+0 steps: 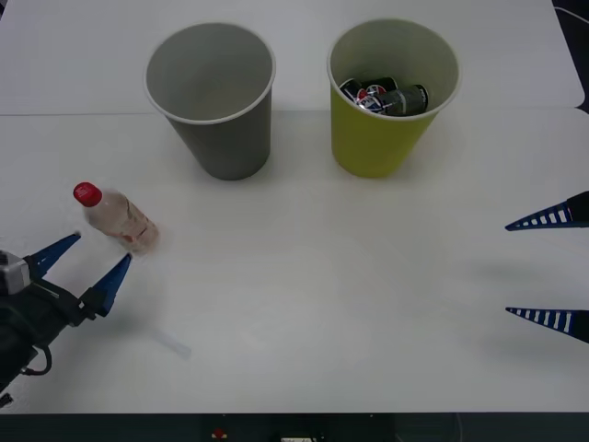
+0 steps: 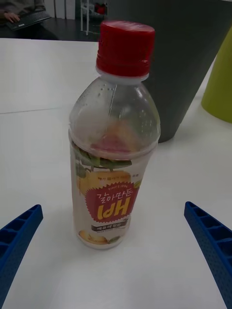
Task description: Put the can into the green bin and the plastic bottle into the gray bin
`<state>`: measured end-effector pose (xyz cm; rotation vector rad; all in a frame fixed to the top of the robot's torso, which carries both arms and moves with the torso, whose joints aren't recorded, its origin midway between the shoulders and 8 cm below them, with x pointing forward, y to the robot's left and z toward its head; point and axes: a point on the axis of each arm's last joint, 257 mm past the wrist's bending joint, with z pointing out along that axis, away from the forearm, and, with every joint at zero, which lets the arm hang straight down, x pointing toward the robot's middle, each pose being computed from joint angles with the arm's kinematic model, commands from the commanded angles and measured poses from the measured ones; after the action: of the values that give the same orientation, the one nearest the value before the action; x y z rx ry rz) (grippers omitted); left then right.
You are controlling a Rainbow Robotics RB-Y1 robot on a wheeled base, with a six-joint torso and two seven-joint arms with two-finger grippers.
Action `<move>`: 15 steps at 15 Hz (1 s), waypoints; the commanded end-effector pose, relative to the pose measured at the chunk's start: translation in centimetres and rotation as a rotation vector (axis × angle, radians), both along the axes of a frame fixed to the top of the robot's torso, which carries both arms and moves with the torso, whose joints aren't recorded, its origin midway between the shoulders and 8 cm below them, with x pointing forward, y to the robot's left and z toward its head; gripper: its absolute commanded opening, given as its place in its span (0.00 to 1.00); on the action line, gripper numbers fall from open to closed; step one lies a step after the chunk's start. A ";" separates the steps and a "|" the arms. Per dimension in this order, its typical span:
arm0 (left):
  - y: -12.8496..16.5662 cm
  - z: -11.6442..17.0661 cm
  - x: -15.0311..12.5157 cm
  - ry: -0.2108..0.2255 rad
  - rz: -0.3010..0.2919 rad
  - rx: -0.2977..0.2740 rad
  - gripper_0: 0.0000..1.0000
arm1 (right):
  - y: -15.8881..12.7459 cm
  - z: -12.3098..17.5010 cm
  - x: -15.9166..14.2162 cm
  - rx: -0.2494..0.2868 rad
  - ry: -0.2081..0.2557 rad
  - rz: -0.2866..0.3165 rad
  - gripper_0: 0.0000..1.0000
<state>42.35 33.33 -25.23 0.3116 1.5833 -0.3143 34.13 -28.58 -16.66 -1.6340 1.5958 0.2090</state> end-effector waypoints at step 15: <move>-3.2 -0.1 7.4 -0.033 0.012 -0.040 0.00 | 0.0 0.0 0.0 0.000 0.000 0.000 1.00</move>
<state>49.73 30.18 -25.39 0.2737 1.5466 -0.3281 34.13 -28.58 -16.66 -1.6340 1.5958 0.2090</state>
